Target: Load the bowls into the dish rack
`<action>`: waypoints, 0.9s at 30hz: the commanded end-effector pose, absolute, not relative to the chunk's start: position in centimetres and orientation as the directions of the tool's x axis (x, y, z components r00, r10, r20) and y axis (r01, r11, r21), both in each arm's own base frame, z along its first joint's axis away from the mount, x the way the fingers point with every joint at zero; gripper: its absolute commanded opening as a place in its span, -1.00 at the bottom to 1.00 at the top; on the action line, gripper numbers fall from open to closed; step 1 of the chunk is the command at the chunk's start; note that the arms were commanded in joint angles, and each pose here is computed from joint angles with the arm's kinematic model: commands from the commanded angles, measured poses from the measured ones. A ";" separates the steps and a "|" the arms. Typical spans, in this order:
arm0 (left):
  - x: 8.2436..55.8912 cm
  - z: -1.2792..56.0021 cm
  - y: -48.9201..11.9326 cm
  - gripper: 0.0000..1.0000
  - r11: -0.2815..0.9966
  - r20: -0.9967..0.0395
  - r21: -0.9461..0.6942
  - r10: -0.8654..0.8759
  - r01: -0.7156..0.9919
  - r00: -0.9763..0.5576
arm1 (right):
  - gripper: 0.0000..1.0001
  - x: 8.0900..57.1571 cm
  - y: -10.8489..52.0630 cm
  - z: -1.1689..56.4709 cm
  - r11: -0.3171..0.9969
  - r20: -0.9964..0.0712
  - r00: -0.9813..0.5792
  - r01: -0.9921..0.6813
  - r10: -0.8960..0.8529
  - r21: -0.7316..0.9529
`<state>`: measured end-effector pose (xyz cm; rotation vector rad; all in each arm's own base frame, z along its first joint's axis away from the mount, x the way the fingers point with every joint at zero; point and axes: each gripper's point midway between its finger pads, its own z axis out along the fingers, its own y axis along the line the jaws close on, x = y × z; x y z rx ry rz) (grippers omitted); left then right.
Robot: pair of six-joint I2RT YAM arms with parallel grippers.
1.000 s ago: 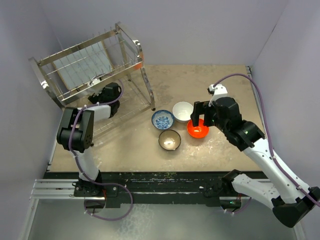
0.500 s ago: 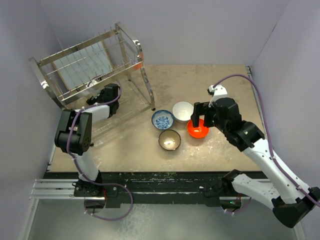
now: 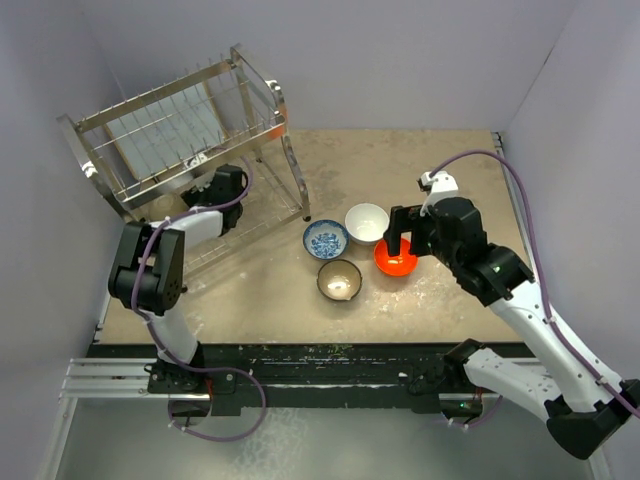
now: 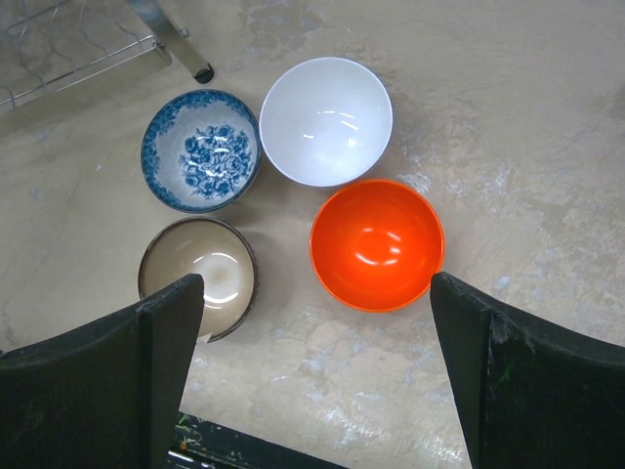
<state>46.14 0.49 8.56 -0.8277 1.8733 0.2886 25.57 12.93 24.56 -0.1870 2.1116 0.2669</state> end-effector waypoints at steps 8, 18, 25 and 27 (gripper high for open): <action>45.2 13.6 -9.0 0.99 0.926 -0.908 -0.179 -0.286 -0.334 -0.306 | 0.98 25.0 12.6 27.0 0.959 -0.878 -0.479 -0.240 0.019 0.151; 39.1 14.8 -12.3 0.98 0.959 -0.899 -0.241 -0.278 -0.147 -0.339 | 0.98 24.5 12.5 26.7 0.957 -0.873 -0.486 -0.229 0.047 0.179; 34.2 13.7 -16.6 0.98 0.957 -0.871 -0.287 -0.246 0.033 -0.425 | 0.98 24.3 12.1 26.9 0.961 -0.871 -0.488 -0.205 0.063 0.184; 32.7 13.4 -18.1 0.98 0.953 -0.869 -0.289 -0.222 0.090 -0.442 | 0.98 24.2 11.8 26.9 0.965 -0.870 -0.489 -0.193 0.064 0.180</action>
